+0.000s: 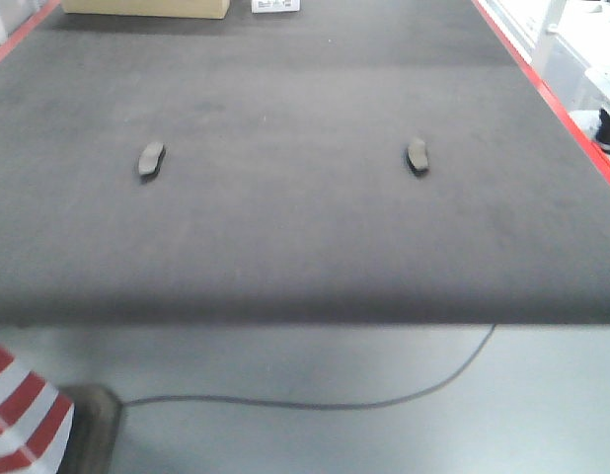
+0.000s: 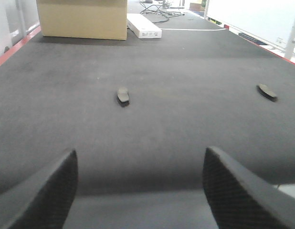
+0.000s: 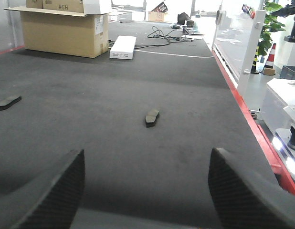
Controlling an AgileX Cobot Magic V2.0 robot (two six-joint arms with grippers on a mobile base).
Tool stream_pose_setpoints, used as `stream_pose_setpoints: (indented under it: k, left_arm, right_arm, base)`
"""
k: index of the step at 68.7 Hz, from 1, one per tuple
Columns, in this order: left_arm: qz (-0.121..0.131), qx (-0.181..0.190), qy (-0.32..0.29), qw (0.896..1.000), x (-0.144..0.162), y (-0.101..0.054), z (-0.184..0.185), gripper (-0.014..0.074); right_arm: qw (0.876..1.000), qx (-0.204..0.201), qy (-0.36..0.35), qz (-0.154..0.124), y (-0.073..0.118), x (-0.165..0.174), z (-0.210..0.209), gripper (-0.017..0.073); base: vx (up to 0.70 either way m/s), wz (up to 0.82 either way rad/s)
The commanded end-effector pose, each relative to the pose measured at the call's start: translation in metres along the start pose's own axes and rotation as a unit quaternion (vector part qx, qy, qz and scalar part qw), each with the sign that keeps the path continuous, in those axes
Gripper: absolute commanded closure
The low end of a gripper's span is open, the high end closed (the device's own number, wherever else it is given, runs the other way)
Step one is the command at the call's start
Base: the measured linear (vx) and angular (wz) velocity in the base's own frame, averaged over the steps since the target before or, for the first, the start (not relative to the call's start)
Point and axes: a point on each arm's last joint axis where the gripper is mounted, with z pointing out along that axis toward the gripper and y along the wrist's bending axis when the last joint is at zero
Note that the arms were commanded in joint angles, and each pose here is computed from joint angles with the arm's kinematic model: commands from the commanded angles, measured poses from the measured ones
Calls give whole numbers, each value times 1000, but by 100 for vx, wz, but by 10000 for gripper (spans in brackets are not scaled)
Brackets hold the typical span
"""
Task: Move and align brake pads A on conveyor
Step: 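Back the base away from the conveyor and turn toward the aisle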
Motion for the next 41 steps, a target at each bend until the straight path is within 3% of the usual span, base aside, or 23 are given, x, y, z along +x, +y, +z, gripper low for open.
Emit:
stream_pose_setpoints:
  k: [1,41]
  left_arm:
    - [1,14,-39,999,-13,-3,-2,60]
    - [1,14,-39,999,-13,-3,-2,60]
  right_arm:
    - [999,3,-43,-7,-1,-14,-2,34]
    - [999,3,-43,-7,-1,-14,-2,34]
  base:
    - [-42,0]
    - [-36,-1]
